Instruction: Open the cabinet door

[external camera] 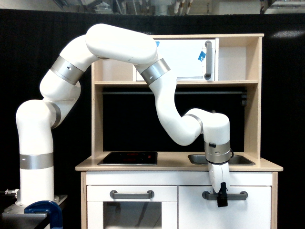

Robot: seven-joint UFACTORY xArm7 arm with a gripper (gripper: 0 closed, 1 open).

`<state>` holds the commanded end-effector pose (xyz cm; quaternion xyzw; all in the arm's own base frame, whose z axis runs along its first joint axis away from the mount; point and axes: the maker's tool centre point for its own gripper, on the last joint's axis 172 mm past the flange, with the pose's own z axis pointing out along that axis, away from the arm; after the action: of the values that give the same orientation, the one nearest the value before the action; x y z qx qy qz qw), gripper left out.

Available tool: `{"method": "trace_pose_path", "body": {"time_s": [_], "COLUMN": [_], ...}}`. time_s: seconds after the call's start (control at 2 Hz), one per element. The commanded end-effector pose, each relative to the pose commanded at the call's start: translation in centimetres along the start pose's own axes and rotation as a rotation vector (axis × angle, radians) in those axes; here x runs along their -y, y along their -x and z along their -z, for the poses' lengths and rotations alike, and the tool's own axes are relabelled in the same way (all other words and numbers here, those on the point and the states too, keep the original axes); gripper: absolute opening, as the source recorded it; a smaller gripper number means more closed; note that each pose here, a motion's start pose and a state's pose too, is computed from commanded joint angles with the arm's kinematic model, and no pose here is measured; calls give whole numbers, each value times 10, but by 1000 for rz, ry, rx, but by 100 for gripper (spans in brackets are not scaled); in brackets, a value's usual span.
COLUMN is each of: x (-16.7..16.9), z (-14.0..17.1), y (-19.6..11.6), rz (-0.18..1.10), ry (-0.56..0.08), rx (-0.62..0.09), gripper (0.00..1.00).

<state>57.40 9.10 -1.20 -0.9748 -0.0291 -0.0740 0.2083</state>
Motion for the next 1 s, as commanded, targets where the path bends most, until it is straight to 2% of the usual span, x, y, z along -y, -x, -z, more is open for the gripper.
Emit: {"method": "trace_pose_path", "body": {"time_s": [0.5,1.0], "x": [1,0], "z": [-3,0], "y": [0,1], "rz": [0,0], "ry": [0,0], "rx": [0,0], "gripper": [0,0]}}
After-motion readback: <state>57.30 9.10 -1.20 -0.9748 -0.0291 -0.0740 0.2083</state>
